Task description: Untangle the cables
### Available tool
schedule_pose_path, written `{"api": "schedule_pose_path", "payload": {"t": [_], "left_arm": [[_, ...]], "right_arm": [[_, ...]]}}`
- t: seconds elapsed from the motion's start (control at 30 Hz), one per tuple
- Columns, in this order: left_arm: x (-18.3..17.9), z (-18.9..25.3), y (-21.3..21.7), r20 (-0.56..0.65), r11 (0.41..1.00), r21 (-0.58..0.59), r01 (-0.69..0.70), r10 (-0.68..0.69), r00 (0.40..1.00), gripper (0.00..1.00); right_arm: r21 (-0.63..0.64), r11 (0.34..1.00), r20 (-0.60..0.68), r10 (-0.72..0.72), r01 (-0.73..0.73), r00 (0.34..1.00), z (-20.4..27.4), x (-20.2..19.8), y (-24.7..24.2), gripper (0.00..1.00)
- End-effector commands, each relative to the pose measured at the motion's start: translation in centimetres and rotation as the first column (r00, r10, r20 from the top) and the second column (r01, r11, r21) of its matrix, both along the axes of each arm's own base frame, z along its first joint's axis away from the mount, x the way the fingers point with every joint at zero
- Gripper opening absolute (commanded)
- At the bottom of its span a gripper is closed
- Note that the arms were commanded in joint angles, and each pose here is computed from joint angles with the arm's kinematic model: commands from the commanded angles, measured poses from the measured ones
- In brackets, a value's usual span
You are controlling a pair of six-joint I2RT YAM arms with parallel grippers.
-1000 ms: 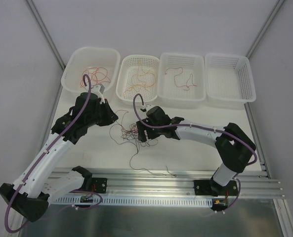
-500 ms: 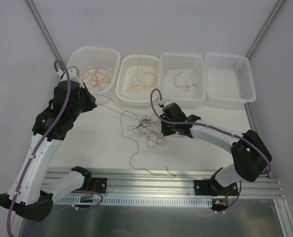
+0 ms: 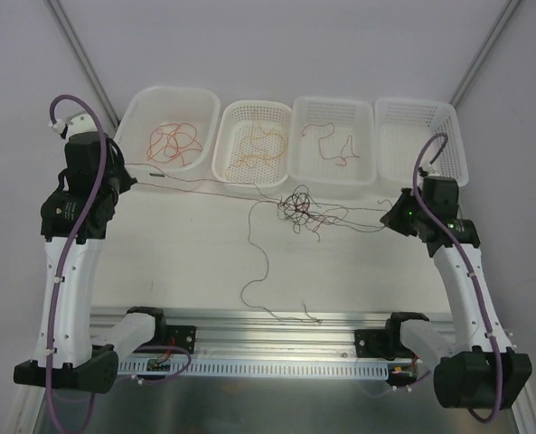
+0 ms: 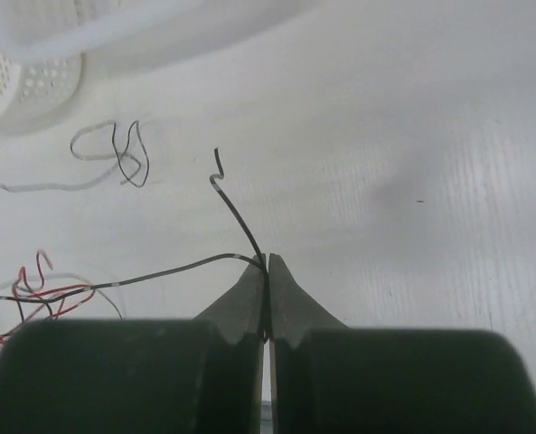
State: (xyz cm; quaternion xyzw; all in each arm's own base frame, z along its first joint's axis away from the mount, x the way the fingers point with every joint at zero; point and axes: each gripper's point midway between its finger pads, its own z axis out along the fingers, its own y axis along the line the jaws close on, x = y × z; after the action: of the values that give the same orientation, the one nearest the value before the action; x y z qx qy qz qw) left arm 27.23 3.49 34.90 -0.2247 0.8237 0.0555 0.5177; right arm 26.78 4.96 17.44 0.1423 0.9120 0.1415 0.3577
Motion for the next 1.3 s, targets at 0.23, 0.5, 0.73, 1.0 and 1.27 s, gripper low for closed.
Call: {"api": "schedule_pose_path", "payload": {"t": [0.23, 0.5, 0.73, 1.0, 1.27], "left_arm": [[-2.9, -0.3, 7.6, -0.088, 0.942, 0.208, -0.264, 0.287, 0.954, 0.0], [-4.1, -4.1, 10.2, -0.215, 0.901, 0.299, -0.315, 0.385, 0.897, 0.0], [-5.2, -6.4, 12.0, -0.255, 0.876, 0.297, -0.38, 0.457, 0.852, 0.0], [-6.4, -5.7, 14.0, -0.248, 0.814, 0.37, -0.448, 0.552, 0.796, 0.0], [-4.2, -7.7, 10.9, -0.26, 0.923, 0.208, -0.324, 0.371, 0.891, 0.0]], "right_arm": [[0.221, 0.908, 0.102, -0.386, 0.357, 0.917, 8.5, -0.2, -7.1, 0.01], [0.115, 0.89, 0.099, -0.453, 0.442, 0.886, 9.3, -0.4, -9.9, 0.01], [0.115, 0.89, 0.177, -0.456, 0.442, 0.872, 14.6, 0.6, -11.0, 0.01], [0.073, 0.862, 0.343, -0.494, 0.501, 0.799, 23.9, 0.3, -13.5, 0.01], [0.123, 0.943, 0.29, -0.332, 0.309, 0.898, 20.2, 1.5, -8.8, 0.01]]}}
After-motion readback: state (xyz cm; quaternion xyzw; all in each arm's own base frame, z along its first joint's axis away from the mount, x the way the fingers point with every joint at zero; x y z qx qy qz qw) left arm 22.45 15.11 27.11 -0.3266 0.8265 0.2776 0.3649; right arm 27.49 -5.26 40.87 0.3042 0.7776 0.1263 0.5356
